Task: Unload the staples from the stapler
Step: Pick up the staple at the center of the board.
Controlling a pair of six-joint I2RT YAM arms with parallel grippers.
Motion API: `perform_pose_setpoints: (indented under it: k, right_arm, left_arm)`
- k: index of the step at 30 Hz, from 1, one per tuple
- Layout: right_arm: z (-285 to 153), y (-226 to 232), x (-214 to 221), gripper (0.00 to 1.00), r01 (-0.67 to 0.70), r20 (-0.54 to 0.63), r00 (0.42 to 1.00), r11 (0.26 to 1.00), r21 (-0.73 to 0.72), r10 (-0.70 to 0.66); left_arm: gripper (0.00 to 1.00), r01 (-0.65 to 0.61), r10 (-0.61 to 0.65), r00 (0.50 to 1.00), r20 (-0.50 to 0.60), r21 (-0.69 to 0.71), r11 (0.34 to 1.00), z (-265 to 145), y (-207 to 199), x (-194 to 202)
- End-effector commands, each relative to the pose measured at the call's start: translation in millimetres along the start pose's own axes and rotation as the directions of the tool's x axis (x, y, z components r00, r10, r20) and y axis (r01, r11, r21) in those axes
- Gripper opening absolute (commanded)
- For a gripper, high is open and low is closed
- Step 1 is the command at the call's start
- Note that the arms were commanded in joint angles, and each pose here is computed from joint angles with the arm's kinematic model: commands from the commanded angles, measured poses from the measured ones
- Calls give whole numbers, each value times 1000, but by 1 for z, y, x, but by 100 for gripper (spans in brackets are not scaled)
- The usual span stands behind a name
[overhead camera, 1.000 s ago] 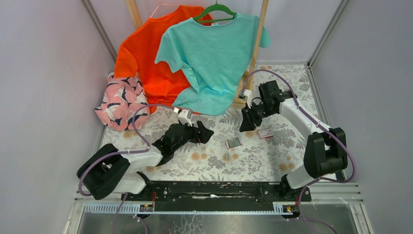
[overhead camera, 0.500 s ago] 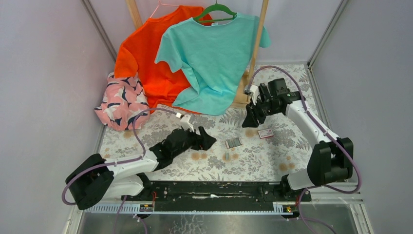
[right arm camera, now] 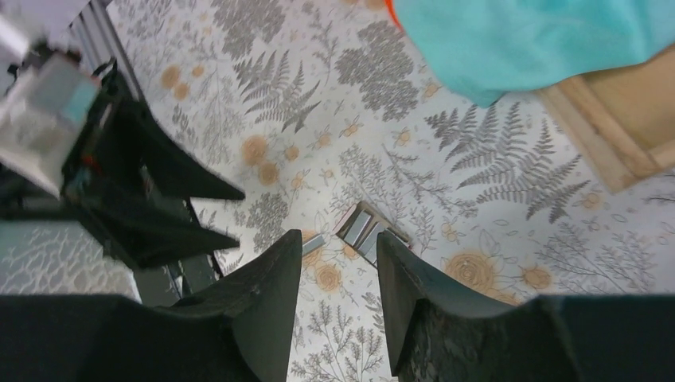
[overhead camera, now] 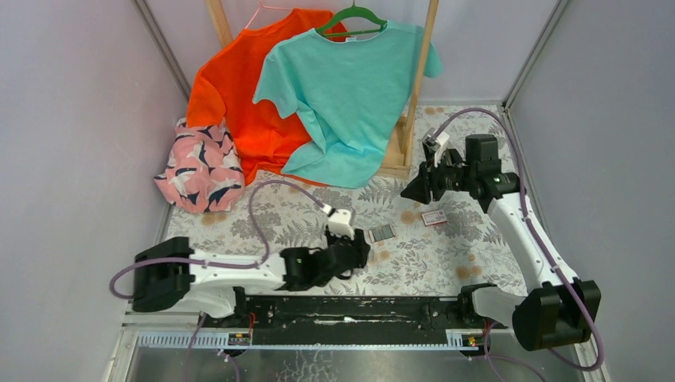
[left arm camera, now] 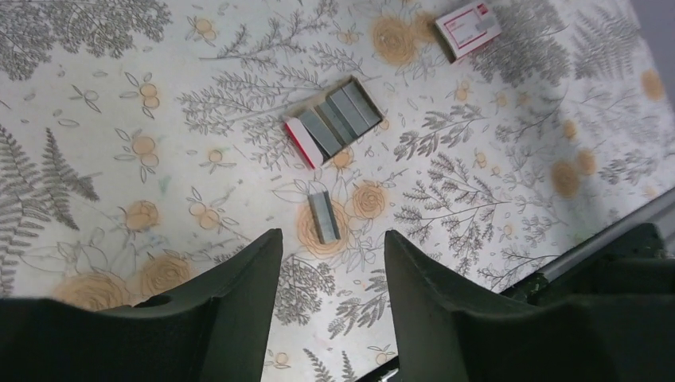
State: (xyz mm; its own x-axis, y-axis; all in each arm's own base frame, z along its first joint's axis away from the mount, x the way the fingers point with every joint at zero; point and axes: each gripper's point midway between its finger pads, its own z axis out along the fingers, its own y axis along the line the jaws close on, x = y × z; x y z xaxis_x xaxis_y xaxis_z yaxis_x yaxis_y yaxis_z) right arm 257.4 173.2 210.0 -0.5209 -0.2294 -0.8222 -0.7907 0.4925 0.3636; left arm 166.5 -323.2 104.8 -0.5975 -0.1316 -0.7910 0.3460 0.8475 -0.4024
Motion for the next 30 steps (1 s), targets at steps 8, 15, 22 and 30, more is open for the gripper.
perform_pose_setpoints:
  k: [8, 15, 22, 30]
  right_arm:
    - [-15, -14, -20, 48, -31, 82, 996, 996, 88, 24]
    - [-16, -14, -19, 48, -22, 81, 997, 995, 98, 14]
    - [-17, -10, -21, 48, -16, 82, 997, 996, 84, 9]
    - [-21, -9, -23, 48, 5, 96, 995, 995, 105, -15]
  left_arm:
    - [56, -148, 138, 989, -59, -248, 957, 7, -1, 26]
    - [53, -181, 179, 983, -33, -276, 944, 18, -7, 20]
    - [53, -242, 224, 970, -92, -298, 923, 38, -13, 34]
    - [50, -216, 170, 971, -167, -315, 924, 54, -2, 42]
